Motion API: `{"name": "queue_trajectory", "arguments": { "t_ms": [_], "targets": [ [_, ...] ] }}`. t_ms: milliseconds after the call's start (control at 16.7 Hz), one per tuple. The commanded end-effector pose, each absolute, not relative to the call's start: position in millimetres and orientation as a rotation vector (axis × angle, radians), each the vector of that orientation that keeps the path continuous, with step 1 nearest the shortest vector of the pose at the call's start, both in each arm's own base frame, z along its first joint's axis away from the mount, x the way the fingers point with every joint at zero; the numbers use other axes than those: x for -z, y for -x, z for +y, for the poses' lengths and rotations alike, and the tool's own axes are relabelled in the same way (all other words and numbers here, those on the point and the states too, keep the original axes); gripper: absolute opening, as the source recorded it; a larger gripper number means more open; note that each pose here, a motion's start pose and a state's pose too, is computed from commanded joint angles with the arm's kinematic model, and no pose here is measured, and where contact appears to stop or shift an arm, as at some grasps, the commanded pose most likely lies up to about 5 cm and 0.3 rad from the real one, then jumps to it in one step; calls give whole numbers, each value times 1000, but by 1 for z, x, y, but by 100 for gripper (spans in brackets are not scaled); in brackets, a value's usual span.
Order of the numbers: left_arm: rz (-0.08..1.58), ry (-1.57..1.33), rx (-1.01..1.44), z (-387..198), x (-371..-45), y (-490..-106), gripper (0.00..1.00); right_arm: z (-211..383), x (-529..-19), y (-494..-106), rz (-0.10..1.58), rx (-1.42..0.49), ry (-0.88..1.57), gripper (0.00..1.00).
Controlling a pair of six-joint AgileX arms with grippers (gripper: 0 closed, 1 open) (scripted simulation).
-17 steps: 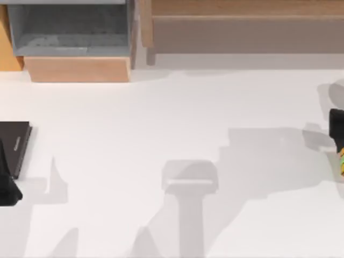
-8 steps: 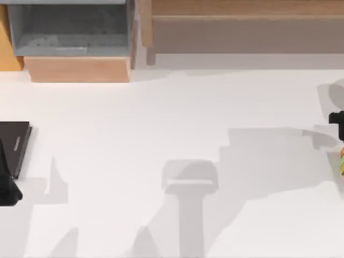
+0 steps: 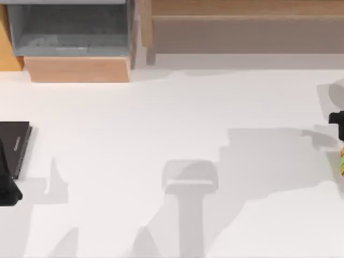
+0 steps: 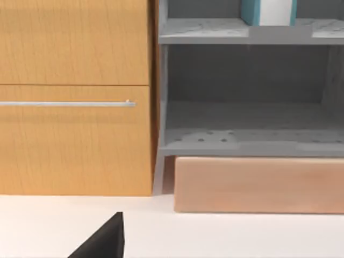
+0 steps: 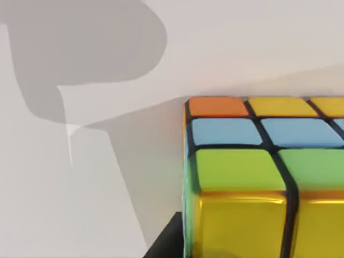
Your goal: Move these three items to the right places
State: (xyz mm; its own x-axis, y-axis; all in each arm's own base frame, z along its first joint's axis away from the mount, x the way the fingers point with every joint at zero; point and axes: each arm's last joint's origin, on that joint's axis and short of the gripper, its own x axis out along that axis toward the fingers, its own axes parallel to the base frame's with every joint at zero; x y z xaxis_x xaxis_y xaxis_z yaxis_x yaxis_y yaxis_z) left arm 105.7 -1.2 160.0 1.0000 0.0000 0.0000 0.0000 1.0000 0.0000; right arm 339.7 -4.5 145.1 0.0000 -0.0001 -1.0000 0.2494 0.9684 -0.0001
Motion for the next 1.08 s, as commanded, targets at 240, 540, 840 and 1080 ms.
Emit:
{"name": "queue_trajectory", "arguments": {
  "t_ms": [240, 540, 840, 1080],
  "targets": [
    [0, 0, 0, -1, -160, -106, 100, -4, -145, -340, 1562, 198, -198, 0],
    [0, 0, 0, -1, -160, -106, 100, -5, -155, -340, 1559, 201, -199, 0],
    [0, 0, 0, -1, -160, -106, 100, -5, -176, -340, 1559, 201, -199, 0],
    [0, 0, 0, -1, -160, -106, 100, -5, -174, -340, 1562, 201, -199, 0]
  ]
}}
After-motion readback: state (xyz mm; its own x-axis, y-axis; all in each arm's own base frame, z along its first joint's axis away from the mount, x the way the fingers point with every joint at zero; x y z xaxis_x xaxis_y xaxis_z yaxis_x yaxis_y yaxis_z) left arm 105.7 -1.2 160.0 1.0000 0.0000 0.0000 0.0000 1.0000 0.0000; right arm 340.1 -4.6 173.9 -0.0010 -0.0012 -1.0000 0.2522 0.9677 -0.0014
